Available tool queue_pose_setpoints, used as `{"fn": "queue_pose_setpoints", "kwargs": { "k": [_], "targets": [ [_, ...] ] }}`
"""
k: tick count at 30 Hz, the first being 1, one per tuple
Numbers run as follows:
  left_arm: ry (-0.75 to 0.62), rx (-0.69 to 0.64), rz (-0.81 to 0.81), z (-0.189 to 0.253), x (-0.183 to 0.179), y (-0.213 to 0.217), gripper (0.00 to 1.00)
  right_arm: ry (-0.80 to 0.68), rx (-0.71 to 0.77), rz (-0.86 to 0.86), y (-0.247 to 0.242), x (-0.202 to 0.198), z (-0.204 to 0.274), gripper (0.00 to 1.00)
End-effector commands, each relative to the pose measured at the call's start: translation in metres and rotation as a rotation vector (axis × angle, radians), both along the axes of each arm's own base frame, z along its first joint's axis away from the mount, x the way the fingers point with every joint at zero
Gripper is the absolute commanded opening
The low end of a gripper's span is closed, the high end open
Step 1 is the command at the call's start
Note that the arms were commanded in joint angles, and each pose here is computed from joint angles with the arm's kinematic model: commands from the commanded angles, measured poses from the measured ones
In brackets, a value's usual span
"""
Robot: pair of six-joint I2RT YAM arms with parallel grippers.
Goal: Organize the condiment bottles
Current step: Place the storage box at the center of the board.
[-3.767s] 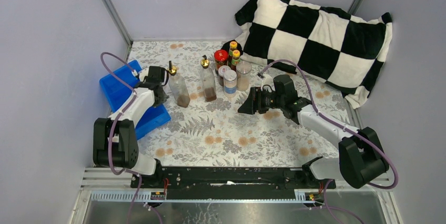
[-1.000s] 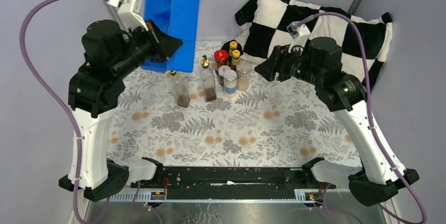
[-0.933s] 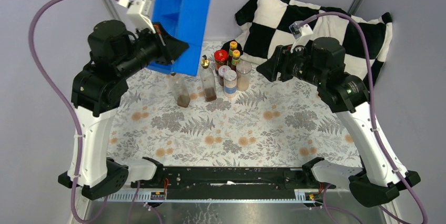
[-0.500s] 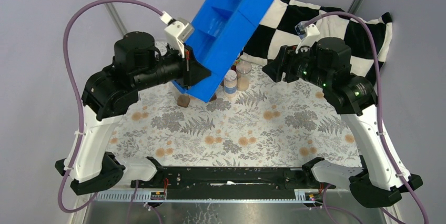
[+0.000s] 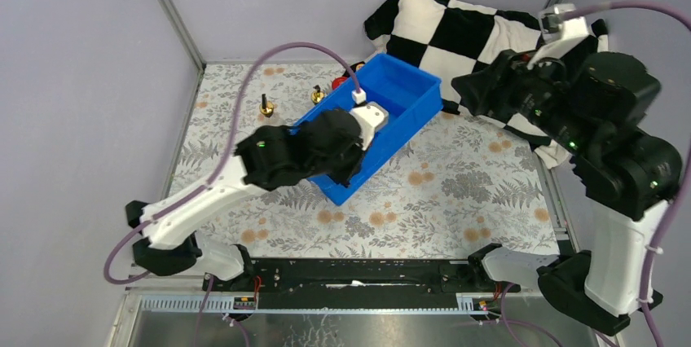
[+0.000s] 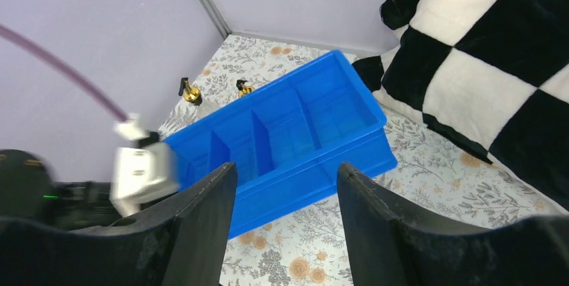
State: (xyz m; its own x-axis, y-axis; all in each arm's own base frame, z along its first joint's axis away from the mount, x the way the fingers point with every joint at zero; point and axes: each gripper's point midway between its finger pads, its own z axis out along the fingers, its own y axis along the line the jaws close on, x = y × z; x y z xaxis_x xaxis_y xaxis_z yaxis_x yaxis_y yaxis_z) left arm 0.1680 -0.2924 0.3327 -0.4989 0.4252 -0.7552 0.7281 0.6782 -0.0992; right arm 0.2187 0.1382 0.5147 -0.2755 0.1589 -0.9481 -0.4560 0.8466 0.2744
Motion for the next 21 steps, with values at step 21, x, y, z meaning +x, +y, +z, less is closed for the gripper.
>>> {"fn": "queue_pose_setpoints", "kwargs": {
  "k": [21],
  "targets": [
    [-0.082,0.158,0.163,-0.128,-0.007,-0.037,0.0,0.162,-0.025,0.089,0.018,-0.007,-0.087,0.64]
  ]
}}
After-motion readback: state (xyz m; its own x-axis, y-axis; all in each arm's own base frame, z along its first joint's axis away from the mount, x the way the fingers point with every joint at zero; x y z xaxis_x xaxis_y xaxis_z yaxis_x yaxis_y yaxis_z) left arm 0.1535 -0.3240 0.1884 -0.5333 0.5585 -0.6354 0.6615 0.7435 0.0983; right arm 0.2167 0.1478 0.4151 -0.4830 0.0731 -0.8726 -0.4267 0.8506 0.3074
